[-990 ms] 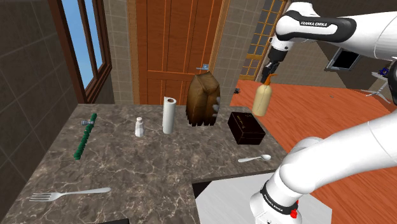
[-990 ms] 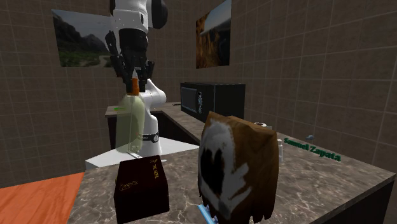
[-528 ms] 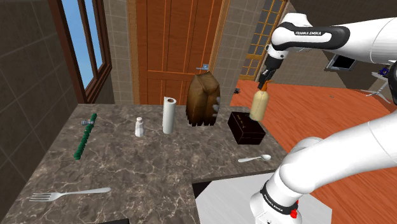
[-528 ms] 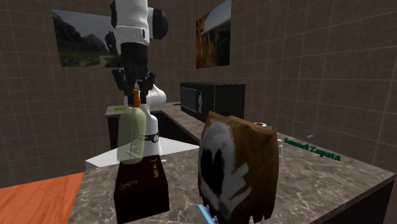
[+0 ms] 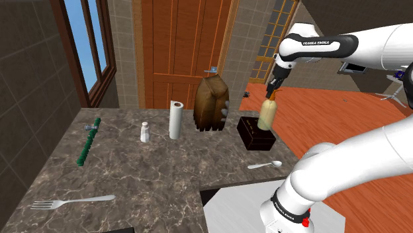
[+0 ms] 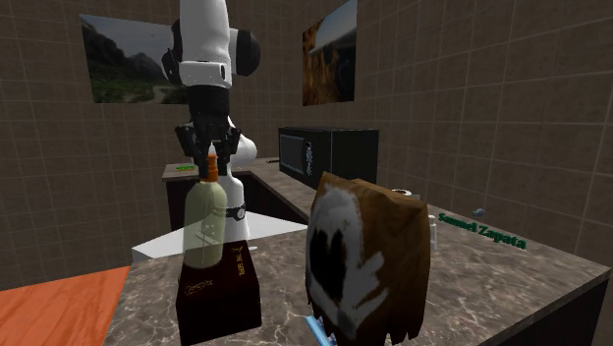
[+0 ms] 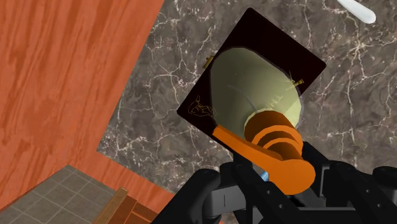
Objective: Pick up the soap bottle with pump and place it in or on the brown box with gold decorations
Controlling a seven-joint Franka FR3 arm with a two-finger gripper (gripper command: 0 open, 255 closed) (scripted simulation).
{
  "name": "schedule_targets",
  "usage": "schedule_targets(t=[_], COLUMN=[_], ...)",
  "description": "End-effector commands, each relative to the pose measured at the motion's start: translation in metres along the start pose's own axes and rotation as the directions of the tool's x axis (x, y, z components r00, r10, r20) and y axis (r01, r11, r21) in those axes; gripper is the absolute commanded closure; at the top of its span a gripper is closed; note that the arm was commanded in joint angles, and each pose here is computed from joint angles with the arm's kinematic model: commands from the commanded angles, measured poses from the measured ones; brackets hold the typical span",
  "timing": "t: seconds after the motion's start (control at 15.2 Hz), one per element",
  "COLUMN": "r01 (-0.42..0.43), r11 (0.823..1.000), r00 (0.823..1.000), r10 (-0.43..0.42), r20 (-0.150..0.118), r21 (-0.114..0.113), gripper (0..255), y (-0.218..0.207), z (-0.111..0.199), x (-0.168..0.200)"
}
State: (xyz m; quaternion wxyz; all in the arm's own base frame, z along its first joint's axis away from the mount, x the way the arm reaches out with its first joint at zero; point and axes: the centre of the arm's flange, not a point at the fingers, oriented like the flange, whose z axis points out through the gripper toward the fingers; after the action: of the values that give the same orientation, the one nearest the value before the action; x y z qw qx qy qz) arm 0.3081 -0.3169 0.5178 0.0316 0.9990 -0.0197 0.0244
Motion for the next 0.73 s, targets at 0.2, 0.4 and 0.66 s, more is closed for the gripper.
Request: schedule_targets(t=[0.2,0.4,0.66], r01=[0.000,0.000,0.000], r11=[1.000,1.000,1.000], r00=[1.000,1.000,1.000], r10=[0.000,0.000,0.000], r20=[-0.001,-0.001,-0.001], r21=[0.000,0.000,0.000], gripper=[255,0,0], y=[0.0000,0.0000,0.0000], z=[0.0012,0.0012,0.0012], x=[-0.0001,-0.0001,-0.0001])
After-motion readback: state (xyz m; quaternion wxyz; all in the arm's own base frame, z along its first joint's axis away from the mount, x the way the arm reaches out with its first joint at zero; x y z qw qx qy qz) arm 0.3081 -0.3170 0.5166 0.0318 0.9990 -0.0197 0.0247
